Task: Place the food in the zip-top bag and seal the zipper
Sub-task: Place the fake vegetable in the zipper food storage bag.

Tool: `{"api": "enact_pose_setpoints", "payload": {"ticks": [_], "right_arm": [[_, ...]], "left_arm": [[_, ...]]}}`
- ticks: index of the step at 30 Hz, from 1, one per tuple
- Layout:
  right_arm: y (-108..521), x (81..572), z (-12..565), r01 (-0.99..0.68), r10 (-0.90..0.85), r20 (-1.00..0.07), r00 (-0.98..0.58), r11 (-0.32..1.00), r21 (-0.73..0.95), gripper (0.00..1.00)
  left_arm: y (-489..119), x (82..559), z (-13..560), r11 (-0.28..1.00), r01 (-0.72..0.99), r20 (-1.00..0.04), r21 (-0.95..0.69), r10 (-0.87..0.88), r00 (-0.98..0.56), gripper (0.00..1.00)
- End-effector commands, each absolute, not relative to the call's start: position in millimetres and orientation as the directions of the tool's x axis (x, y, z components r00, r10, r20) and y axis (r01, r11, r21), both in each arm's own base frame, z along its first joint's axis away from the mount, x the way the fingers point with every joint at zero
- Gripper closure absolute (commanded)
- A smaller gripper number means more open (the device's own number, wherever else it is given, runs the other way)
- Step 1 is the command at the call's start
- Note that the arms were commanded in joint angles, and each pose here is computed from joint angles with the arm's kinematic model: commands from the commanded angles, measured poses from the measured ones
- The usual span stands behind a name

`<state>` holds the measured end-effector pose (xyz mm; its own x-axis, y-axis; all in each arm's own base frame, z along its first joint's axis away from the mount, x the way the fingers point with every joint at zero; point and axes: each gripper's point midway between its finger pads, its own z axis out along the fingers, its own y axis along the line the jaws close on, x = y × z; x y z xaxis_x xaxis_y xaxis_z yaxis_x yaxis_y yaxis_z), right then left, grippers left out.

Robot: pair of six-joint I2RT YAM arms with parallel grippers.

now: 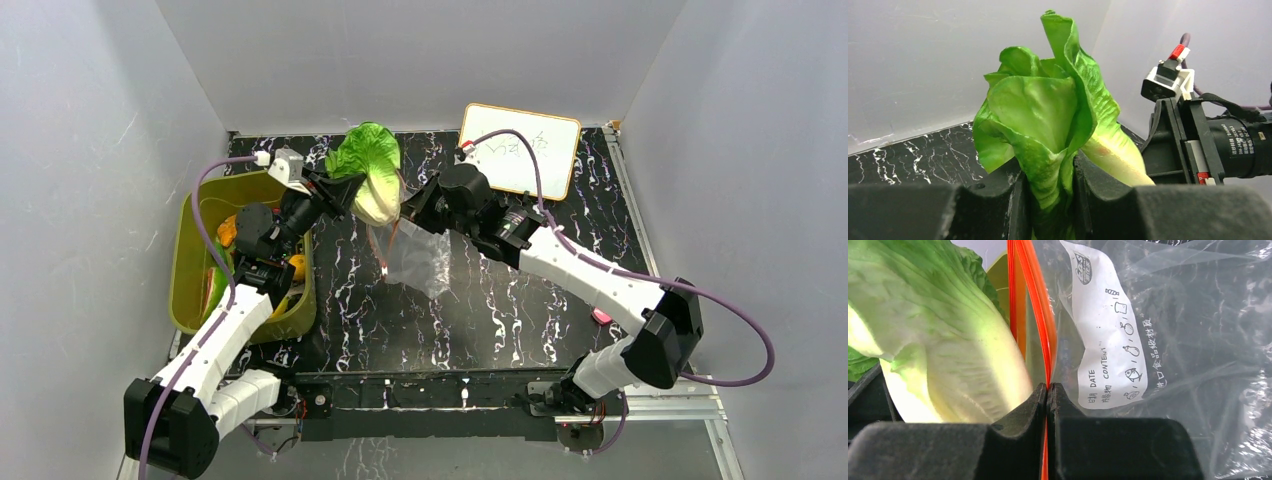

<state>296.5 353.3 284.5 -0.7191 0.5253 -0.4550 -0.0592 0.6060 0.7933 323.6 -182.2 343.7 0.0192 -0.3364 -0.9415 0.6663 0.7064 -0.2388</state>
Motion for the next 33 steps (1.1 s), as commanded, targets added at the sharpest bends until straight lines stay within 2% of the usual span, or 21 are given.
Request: {"api": "enact_pose_setpoints", "payload": {"ticks": [1, 15, 21, 27, 33], "right_arm": [[352.1, 297.2, 342.8, -0.146, 0.611, -0.448, -0.653, 0.479, 0.866, 1.0], [361.9, 296.5, 353.8, -0.165, 0.628, -0.403, -0.666, 0.403, 0.9, 1.0], [376.1, 302.2, 357.4, -0.145, 0.661, -0.316, -0.681, 0.301, 0.942, 1.0], [386.2, 300.1, 357.3, -0.134, 0.66, -0.247, -0.71, 0.218, 0.967, 1.0], [377.3, 302.3, 351.9, -0.138, 0.709, -0.205, -0.675, 0.152, 0.979, 1.0]], "left_arm": [[-177.5, 326.7, 346.7, 0.75, 0.64, -0.956, -0.167, -0.281, 0.08, 0.93], [-168.8, 335.4, 348.8, 0.799, 0.571, -0.952, -0.187, -0.291, 0.096, 0.95], [-174.6, 320.7, 369.8, 0.694, 0.623, -0.864, -0.361, -0.5, 0.056, 0.95], [-176.2, 314.2, 374.0, 0.594, 0.624, -0.777, -0.508, -0.628, -0.035, 0.96], [-171.8, 309.0, 375.9, 0.492, 0.589, -0.665, -0.641, -0.739, -0.106, 0.96]]}}
